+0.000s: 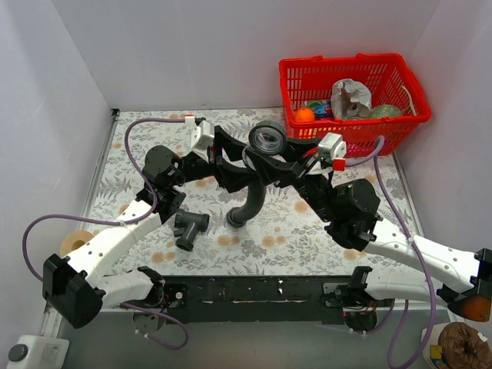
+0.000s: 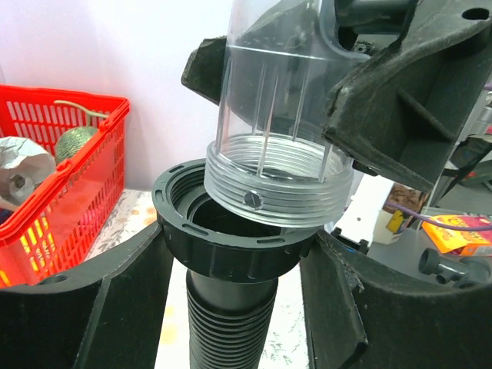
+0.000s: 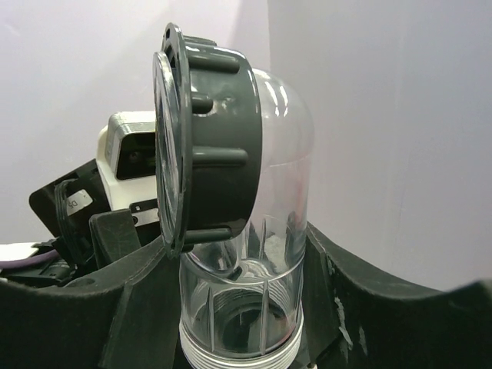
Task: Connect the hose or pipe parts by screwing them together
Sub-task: Install the adaptor on the pipeline, then place the adaptor at the center of the board.
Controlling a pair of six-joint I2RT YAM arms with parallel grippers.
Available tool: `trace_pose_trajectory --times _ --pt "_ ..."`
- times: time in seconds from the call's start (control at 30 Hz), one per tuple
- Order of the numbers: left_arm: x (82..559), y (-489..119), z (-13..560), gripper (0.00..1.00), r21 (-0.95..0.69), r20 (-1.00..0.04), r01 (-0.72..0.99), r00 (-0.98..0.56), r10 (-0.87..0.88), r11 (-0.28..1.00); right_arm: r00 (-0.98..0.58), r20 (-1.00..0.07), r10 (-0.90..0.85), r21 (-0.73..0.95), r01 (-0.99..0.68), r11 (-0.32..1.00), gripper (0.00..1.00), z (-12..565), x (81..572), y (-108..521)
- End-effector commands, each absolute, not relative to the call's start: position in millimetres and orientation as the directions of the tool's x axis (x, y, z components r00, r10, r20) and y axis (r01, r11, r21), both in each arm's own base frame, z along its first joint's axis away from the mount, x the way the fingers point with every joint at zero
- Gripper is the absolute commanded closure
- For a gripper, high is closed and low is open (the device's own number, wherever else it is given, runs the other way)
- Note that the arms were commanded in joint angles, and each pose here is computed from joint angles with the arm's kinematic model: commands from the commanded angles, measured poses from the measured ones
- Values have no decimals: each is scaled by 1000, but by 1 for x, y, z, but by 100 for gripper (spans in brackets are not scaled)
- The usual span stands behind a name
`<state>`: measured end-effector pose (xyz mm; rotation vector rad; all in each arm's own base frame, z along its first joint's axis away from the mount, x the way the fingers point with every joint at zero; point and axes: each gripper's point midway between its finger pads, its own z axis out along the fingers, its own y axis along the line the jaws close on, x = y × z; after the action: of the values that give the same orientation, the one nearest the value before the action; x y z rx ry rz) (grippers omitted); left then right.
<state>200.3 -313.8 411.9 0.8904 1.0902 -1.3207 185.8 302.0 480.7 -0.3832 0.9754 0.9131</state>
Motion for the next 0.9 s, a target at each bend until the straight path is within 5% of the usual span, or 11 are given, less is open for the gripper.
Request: trace_pose_trajectory --times 0.0,0.23,0.37,0.5,0.63,0.87 --pt "168 -296 471 100 18 -911 1000 25 -413 22 274 -811 517 47 -850 524 99 516 168 304" --pt "156 -291 471 100 39 -910 999 33 -414 -6 218 -801 557 184 -797 575 99 499 183 280" --pt "167 -287 467 100 41 -908 997 64 -414 63 235 -752 616 293 -719 631 99 507 193 231" --pt "192 -283 468 100 47 -899 977 132 -418 206 136 -825 548 370 -603 706 99 490 211 213" --pt "194 -279 477 100 78 -889 971 171 -425 227 -279 -892 354 442 -383 811 99 367 241 219" --pt "185 -278 486 100 100 -886 976 176 -428 196 -734 -620 279 497 -91 863 99 173 255 202"
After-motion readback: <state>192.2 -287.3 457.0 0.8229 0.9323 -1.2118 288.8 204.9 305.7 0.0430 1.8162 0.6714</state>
